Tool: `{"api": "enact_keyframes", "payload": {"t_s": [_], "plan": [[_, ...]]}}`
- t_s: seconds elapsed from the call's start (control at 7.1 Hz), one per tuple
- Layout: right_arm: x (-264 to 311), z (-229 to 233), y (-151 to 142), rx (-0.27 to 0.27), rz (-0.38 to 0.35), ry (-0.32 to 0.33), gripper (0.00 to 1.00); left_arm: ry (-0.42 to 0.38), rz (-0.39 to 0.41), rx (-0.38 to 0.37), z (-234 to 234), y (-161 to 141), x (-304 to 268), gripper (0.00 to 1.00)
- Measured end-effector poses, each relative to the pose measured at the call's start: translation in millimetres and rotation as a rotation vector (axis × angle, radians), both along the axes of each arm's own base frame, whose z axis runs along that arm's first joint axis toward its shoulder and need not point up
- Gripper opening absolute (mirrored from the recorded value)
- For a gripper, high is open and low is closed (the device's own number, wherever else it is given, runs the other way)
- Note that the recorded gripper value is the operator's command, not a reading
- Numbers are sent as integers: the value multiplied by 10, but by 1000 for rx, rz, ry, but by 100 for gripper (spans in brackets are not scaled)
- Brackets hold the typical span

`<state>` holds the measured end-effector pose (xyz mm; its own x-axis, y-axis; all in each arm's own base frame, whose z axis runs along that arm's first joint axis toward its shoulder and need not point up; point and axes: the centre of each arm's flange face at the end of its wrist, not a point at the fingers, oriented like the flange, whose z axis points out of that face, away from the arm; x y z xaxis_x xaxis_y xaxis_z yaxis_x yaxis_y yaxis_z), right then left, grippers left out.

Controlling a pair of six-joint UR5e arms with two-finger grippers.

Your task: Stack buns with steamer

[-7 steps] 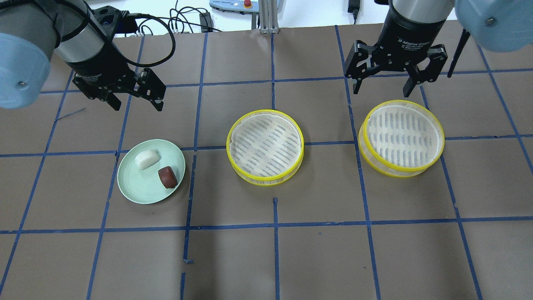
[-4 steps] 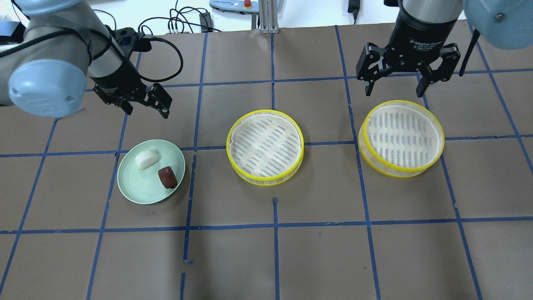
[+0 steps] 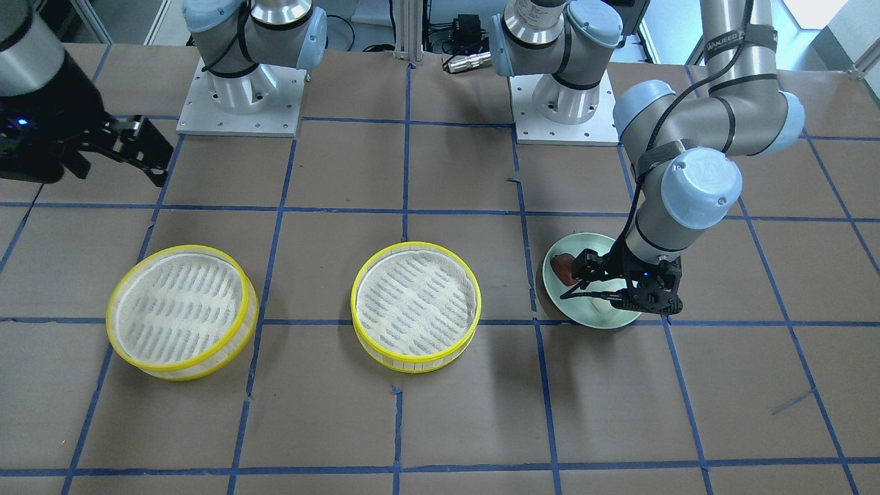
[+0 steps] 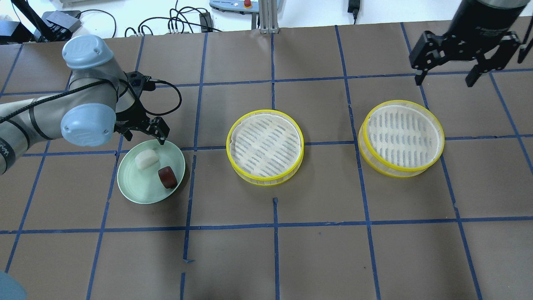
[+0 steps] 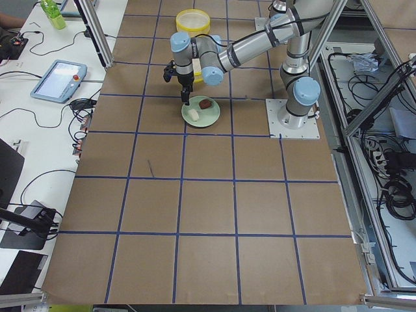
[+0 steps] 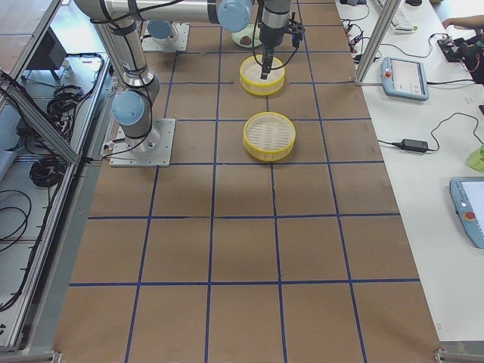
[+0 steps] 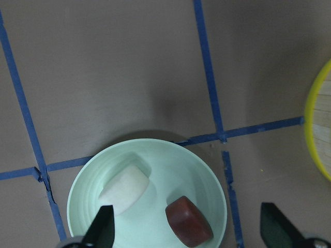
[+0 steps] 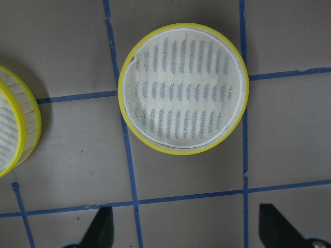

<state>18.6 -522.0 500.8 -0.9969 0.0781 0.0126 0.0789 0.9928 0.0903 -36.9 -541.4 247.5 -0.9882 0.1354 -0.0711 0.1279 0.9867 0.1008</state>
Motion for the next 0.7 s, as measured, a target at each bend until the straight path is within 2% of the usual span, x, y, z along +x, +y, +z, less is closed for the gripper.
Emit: {"api": "enact_keyframes", "payload": {"t_s": [0.14, 0.28, 0.42, 0.56, 0.7], "plan": [[-400, -20, 7, 5, 39, -13, 100, -12, 16, 31, -177, 70, 97, 85], [-771, -41, 43, 9, 46, -20, 100, -13, 29, 59, -312, 129, 171, 67], [-1044, -66, 90, 12, 32, -23, 100, -12, 37, 76, -436, 151, 216, 27], [-1151, -109, 100, 13, 32, -25, 100, -11, 43, 77, -517, 132, 239, 0], [-1199, -248, 59, 12, 38, -26, 100, -11, 50, 66, -535, 97, 249, 0]]}}
